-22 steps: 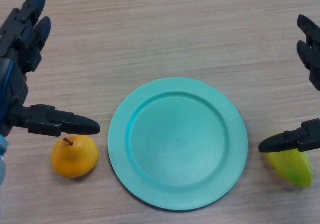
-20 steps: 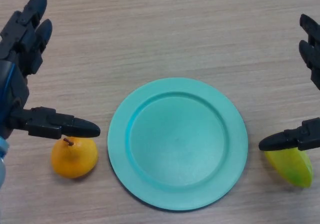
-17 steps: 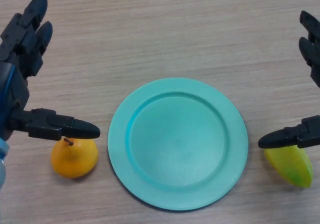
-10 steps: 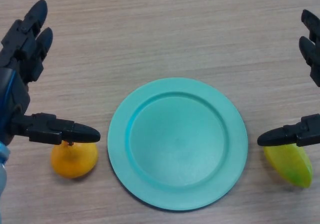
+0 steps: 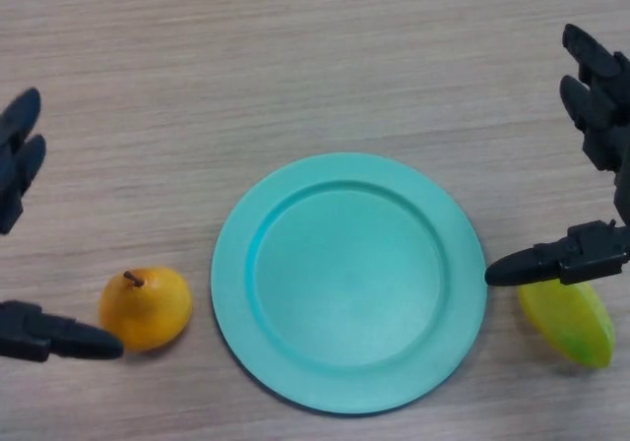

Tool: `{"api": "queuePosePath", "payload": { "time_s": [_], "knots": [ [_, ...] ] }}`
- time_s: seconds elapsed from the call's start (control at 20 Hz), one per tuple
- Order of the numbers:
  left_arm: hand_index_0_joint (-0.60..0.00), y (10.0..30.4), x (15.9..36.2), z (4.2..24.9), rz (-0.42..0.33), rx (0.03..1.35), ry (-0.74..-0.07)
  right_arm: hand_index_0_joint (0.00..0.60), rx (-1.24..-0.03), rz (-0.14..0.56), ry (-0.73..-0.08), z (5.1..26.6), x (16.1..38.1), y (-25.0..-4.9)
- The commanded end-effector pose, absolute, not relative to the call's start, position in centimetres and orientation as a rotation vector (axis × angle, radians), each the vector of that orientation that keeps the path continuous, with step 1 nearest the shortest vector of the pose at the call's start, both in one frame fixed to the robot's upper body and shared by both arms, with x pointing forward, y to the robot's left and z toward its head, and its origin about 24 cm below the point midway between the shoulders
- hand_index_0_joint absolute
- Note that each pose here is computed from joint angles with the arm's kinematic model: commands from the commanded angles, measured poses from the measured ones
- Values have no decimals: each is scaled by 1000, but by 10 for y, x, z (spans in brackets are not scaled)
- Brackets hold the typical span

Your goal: Pick up the yellow pear and place it on the plate

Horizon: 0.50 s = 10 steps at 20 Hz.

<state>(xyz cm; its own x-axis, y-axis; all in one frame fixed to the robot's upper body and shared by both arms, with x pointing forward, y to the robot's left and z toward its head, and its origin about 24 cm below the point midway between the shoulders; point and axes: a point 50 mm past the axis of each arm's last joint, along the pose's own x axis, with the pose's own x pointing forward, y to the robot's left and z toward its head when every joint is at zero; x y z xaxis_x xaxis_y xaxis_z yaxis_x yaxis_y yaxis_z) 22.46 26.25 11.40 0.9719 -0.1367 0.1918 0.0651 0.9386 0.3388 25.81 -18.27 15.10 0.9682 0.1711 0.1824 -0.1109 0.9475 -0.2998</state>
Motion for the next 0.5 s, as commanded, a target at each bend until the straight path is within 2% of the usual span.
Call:
{"api": "queuePosePath", "payload": {
  "time_s": [0.05, 0.25, 0.5],
  "knots": [
    [0, 267, 223, 134, -88, 430, -387, 0, -310, 102, -402, 180, 253, -187],
    [0, 261, 233, 104, -103, 409, -302, 0, -306, 111, -386, 178, 251, -187],
    [0, 256, 240, 82, -95, 357, -259, 0, -320, 115, -383, 176, 249, -188]
  ]
}}
